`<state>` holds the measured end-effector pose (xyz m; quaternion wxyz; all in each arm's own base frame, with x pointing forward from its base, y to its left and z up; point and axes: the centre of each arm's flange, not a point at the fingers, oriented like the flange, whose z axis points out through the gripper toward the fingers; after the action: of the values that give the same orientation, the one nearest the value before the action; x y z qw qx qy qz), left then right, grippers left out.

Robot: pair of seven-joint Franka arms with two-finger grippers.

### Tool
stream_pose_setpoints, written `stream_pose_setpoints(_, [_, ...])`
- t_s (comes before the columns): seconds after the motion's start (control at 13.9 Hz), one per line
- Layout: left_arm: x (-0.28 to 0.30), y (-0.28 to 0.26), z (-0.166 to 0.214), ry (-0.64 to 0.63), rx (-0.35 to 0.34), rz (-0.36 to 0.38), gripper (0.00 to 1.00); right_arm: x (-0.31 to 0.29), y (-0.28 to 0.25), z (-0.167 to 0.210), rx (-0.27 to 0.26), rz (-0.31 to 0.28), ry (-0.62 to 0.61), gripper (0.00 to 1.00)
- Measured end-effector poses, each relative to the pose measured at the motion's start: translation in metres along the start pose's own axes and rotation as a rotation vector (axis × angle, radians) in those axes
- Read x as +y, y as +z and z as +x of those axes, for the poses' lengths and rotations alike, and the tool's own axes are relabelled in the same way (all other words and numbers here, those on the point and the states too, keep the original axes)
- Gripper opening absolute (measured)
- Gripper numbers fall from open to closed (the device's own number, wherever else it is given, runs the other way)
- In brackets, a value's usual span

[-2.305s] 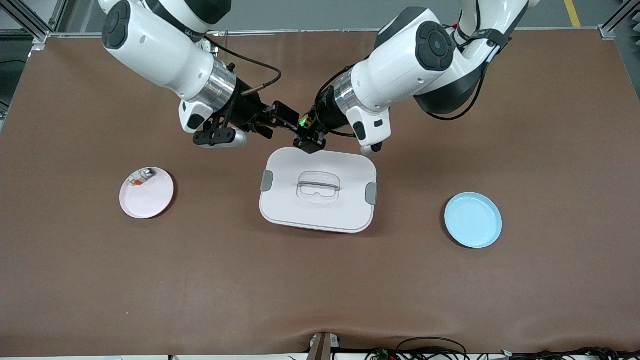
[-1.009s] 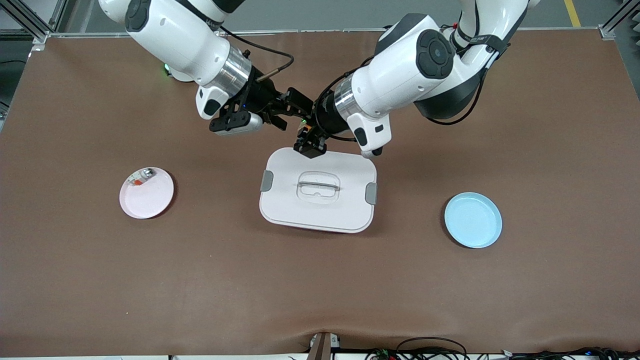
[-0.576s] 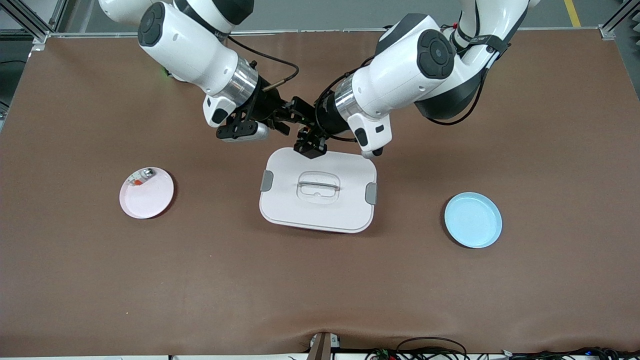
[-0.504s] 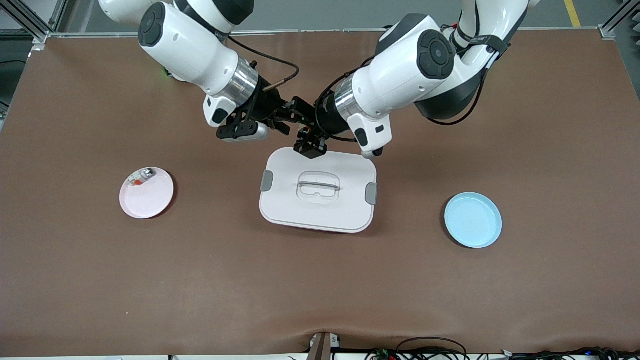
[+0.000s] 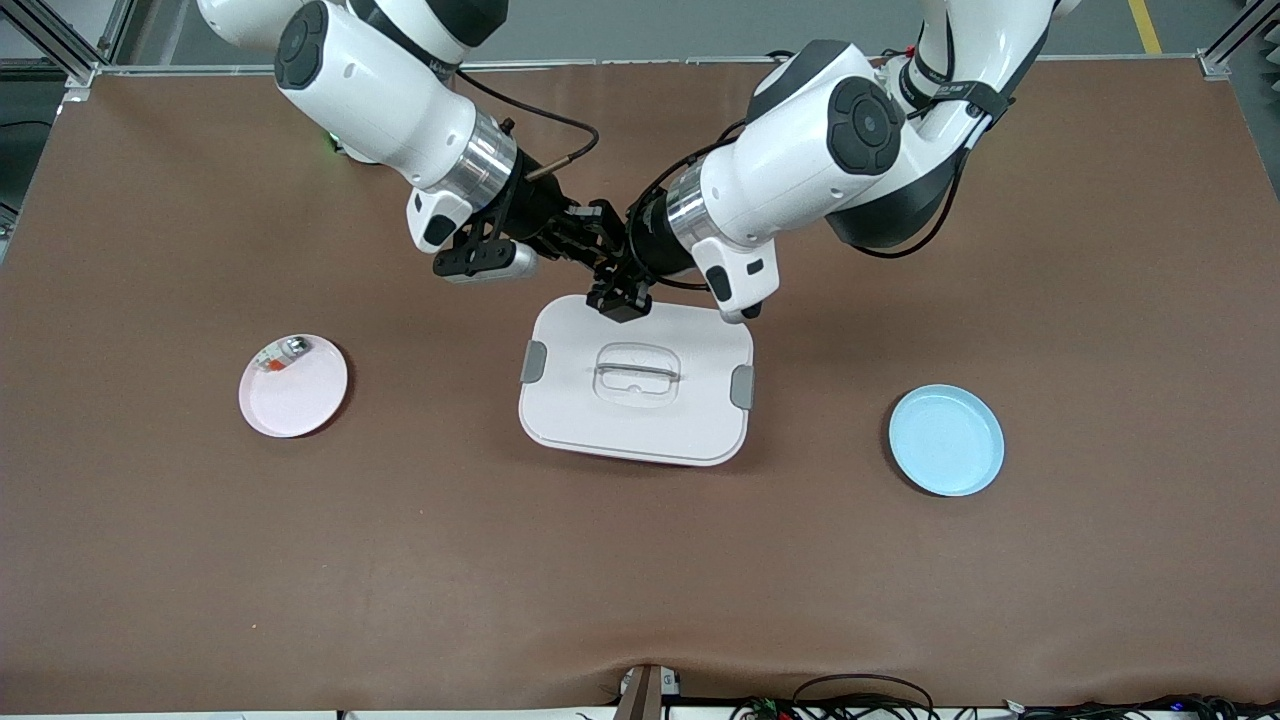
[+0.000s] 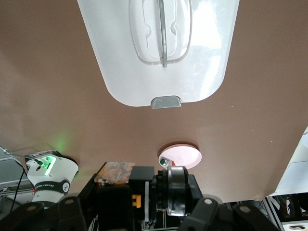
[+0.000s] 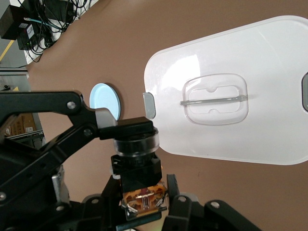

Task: Transfer orange switch to right arm and place
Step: 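Open the left gripper and pull it back while the right gripper withdraws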

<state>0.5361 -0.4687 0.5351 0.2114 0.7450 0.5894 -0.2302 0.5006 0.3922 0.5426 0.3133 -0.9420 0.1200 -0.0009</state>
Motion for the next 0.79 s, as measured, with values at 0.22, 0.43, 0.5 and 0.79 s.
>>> stream_pose_setpoints(0.22, [0.0001,0.0001,0.0001,0.000,0.000,0.000,0.72,0.0000,0.0000,0.0000,0.000,0.000,0.000,0.43])
stream_pose_setpoints(0.43, [-0.0004,0.0001,-0.0014,0.002,-0.002,0.000,0.87,-0.0005,0.0005,-0.0009,-0.002,-0.001,-0.001,0.43])
stream_pose_setpoints(0.5, [-0.0003,-0.0007,-0.0022,0.003,-0.003,-0.001,0.96,-0.0008,0.0004,-0.0011,-0.002,0.000,-0.001,0.43])
stream_pose_setpoints(0.79, [0.0036,-0.0073,0.0010,-0.002,-0.005,-0.011,1.00,-0.0029,-0.0052,-0.0009,-0.024,-0.011,-0.005,0.43])
